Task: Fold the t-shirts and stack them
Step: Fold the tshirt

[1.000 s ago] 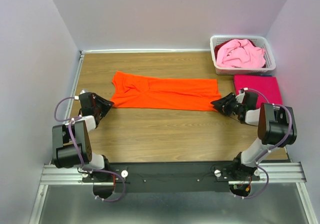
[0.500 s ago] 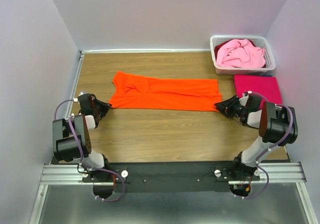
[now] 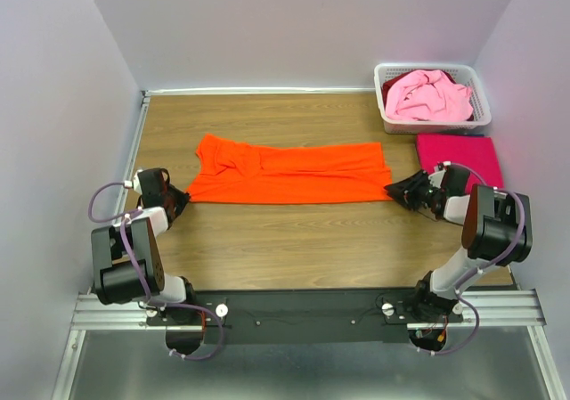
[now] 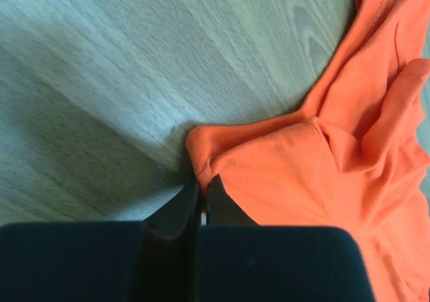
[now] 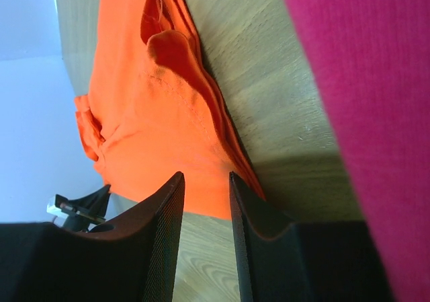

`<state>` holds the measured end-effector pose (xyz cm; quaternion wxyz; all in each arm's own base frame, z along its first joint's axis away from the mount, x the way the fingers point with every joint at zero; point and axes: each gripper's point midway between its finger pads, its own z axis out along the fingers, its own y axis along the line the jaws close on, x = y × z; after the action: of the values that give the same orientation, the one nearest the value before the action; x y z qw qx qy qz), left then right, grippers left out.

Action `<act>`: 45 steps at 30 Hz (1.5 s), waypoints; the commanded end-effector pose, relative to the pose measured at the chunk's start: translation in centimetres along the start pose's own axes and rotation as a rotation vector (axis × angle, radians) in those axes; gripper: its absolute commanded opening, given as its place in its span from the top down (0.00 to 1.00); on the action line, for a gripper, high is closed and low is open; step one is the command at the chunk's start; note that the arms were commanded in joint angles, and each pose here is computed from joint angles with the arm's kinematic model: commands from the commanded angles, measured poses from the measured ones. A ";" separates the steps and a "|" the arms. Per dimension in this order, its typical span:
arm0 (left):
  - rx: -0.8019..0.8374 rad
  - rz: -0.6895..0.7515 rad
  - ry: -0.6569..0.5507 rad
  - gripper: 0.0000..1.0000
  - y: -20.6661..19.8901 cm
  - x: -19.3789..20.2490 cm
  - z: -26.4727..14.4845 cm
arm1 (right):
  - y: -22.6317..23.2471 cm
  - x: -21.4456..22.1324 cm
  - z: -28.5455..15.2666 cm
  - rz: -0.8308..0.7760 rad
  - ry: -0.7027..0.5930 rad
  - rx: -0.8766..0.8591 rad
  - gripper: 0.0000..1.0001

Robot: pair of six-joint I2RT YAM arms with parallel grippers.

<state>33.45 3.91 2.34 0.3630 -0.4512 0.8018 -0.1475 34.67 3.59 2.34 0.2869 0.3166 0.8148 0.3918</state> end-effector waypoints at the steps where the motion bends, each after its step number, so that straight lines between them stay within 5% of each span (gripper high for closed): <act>1: -0.175 -0.013 0.001 0.98 4.4 1.0 -0.4 | -2.7 0.0 -0.5 0.007 -0.013 0.127 0.60; 10: -0.102 -0.029 -0.013 0.57 2.2 0.3 -2.9 | 1.1 -1.1 -1.6 -0.055 -0.011 0.039 0.56; 13: -0.058 -0.007 -0.044 0.53 0.6 -0.9 -4.1 | 3.1 -1.9 -2.1 -0.080 -0.015 -0.001 0.55; 19: 0.065 0.079 -0.129 0.54 -3.6 -3.8 -7.5 | 6.4 -1.6 -1.1 -0.135 0.049 -0.092 0.54; 21: 0.150 0.134 -0.146 0.65 -5.8 -4.1 -8.1 | 7.8 -0.7 -0.1 -0.169 0.089 -0.115 0.54; 29: 0.322 0.206 0.067 0.75 -9.9 1.8 -3.9 | 10.0 1.0 3.2 -0.200 0.149 -0.201 0.54; 37: 0.118 0.096 0.158 0.87 -3.9 3.7 1.5 | 4.6 2.4 5.3 -0.154 0.187 -0.100 0.54; 45: -0.034 -0.029 0.147 0.88 2.0 2.8 1.5 | -0.6 2.2 4.6 -0.032 0.161 0.027 0.55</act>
<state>35.62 1.41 2.23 0.3421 -0.4149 0.8153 -0.2147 37.90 9.51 2.57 0.2408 0.2212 0.8307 0.4506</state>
